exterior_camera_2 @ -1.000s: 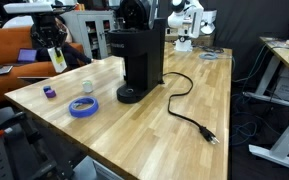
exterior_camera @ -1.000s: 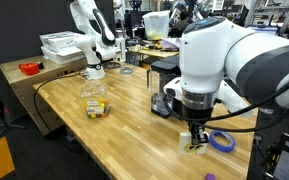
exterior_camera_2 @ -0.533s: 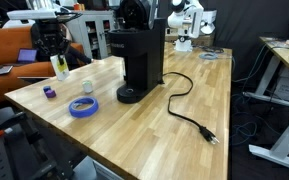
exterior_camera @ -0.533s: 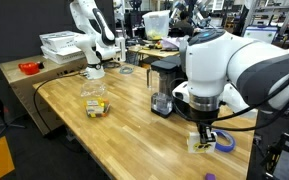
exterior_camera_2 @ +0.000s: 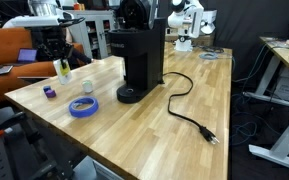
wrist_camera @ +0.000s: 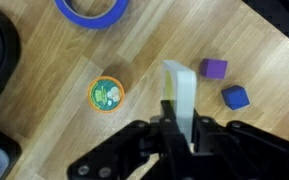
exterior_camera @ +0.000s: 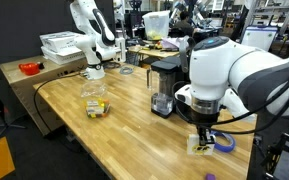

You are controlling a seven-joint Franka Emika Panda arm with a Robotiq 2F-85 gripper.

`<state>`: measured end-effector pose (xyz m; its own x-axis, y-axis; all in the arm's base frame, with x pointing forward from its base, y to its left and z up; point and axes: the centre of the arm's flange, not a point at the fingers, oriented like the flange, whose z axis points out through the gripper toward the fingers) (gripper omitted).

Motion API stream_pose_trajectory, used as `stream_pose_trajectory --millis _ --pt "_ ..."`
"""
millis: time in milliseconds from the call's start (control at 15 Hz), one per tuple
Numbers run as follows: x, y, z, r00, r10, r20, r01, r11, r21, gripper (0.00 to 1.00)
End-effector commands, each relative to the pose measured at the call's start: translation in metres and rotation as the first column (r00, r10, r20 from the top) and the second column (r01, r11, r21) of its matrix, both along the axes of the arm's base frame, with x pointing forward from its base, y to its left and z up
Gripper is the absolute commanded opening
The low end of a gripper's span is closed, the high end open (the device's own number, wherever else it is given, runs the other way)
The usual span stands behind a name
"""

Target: Place the book between the blocks and the cup

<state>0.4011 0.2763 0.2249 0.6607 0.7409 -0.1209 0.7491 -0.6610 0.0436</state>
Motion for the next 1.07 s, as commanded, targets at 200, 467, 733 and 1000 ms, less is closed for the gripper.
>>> stream_pose_trajectory --millis 200,467,733,1000 --pt "0.009 -0.011 -0.021 0.999 -0.025 0.023 0.024 0.998 0.056 0.04" --pt "0.013 -0.015 -0.029 0.999 -0.038 0.023 0.036 0.997 0.063 0.04" --pt "0.012 -0.013 -0.035 0.999 -0.036 0.017 0.035 0.997 0.068 0.04" --pt "0.011 -0.014 -0.043 0.999 -0.032 0.004 0.031 0.997 0.067 0.04"
